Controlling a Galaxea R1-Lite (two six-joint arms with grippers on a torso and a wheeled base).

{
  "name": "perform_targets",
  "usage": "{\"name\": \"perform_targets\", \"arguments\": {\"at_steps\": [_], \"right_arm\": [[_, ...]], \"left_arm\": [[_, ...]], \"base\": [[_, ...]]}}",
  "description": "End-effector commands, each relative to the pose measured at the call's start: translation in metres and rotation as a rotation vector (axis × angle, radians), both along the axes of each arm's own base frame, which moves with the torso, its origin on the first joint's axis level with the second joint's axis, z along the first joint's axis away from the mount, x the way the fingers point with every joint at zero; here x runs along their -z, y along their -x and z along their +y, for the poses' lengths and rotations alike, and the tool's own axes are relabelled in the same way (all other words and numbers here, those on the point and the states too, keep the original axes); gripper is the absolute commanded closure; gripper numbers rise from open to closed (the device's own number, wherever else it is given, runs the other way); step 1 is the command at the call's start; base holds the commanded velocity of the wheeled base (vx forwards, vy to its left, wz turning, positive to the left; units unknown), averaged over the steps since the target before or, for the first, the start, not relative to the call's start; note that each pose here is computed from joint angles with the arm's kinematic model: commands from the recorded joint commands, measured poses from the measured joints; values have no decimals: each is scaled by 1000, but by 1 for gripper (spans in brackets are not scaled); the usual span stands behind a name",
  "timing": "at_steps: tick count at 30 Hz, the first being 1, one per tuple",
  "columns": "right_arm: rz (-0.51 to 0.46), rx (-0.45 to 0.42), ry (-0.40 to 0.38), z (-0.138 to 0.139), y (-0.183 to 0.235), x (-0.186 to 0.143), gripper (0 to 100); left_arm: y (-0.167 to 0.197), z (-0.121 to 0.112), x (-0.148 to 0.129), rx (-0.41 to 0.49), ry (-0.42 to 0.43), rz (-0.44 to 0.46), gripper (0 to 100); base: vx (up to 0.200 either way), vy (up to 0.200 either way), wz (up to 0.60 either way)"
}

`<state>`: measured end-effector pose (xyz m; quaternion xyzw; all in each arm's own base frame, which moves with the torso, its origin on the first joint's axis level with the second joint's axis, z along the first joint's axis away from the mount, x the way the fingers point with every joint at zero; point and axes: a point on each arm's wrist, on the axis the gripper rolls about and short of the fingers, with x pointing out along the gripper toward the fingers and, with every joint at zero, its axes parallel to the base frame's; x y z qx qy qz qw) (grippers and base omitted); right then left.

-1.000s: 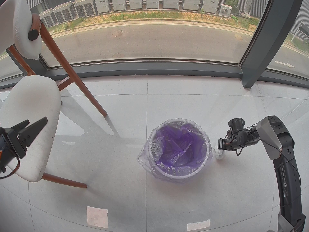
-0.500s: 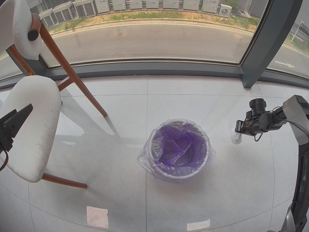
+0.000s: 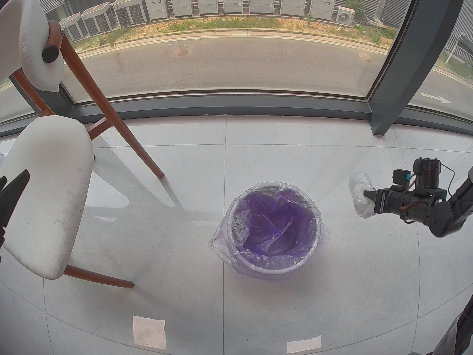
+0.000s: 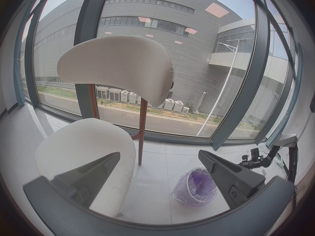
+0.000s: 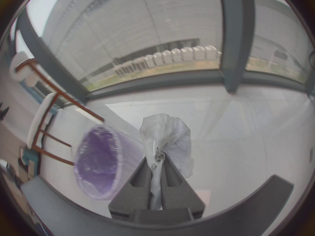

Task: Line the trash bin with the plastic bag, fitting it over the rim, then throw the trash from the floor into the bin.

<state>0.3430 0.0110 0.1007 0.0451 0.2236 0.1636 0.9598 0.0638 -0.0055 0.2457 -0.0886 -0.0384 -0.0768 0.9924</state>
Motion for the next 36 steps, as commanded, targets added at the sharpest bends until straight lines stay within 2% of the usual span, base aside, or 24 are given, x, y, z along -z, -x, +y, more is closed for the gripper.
{"name": "perform_targets", "arguments": {"at_steps": [1, 5, 10, 15, 21, 26, 36], "right_arm": [[-282, -431, -9, 73, 86, -9, 100], [-296, -512, 25, 95, 75, 10, 100], [-305, -545, 68, 108, 54, 37, 100], [-277, -551, 76, 115, 37, 66, 100], [-306, -545, 71, 127, 2, 87, 100], [-288, -545, 74, 134, -15, 113, 100], [-323, -517, 78, 141, -37, 125, 100]], "left_arm": [[39, 3, 5, -31, -30, -75, 0], [40, 3, 4, -40, -30, -75, 0], [39, 3, 4, -35, -38, -72, 0], [39, 3, 5, -35, -38, -69, 0], [39, 3, 6, -33, -39, -61, 0], [38, 3, 12, -33, -40, -40, 0], [36, 2, 18, -32, -51, -20, 0]], "base": [[0, 0, 0], [0, 0, 0], [0, 0, 0], [0, 0, 0], [0, 0, 0], [0, 0, 0], [0, 0, 0]]}}
